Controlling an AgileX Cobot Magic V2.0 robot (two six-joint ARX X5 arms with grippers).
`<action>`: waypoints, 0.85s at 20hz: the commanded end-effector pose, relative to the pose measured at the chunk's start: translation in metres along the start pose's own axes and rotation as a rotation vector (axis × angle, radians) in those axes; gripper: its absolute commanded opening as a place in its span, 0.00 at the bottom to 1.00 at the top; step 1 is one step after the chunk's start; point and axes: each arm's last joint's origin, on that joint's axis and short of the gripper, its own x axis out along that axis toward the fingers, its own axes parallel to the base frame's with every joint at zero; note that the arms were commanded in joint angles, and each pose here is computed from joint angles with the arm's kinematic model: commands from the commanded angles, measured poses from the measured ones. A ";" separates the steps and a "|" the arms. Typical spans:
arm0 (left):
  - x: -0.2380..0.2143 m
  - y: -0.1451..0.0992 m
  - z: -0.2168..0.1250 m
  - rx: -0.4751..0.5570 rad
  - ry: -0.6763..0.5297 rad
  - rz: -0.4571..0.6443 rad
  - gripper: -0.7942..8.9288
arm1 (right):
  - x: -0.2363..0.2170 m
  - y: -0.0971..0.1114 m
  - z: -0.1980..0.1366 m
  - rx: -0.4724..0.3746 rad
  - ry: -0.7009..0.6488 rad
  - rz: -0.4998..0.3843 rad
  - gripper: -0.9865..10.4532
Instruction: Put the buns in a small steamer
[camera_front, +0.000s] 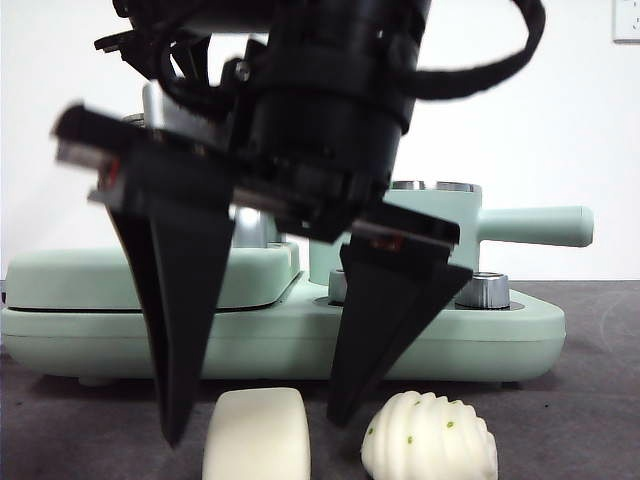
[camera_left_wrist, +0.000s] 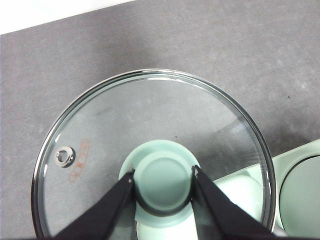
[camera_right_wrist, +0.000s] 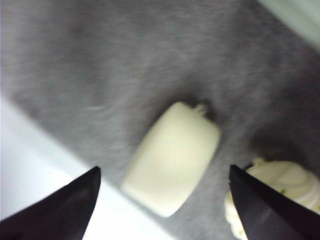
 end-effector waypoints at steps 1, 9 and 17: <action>-0.007 -0.002 0.007 0.000 -0.055 -0.002 0.09 | 0.009 0.006 0.002 -0.004 0.004 -0.017 0.40; -0.007 -0.002 0.007 0.000 -0.056 -0.001 0.09 | 0.014 0.007 0.005 -0.010 -0.003 -0.008 0.20; -0.007 -0.002 0.007 -0.001 -0.053 -0.001 0.09 | -0.042 0.004 0.030 -0.017 -0.012 0.008 0.20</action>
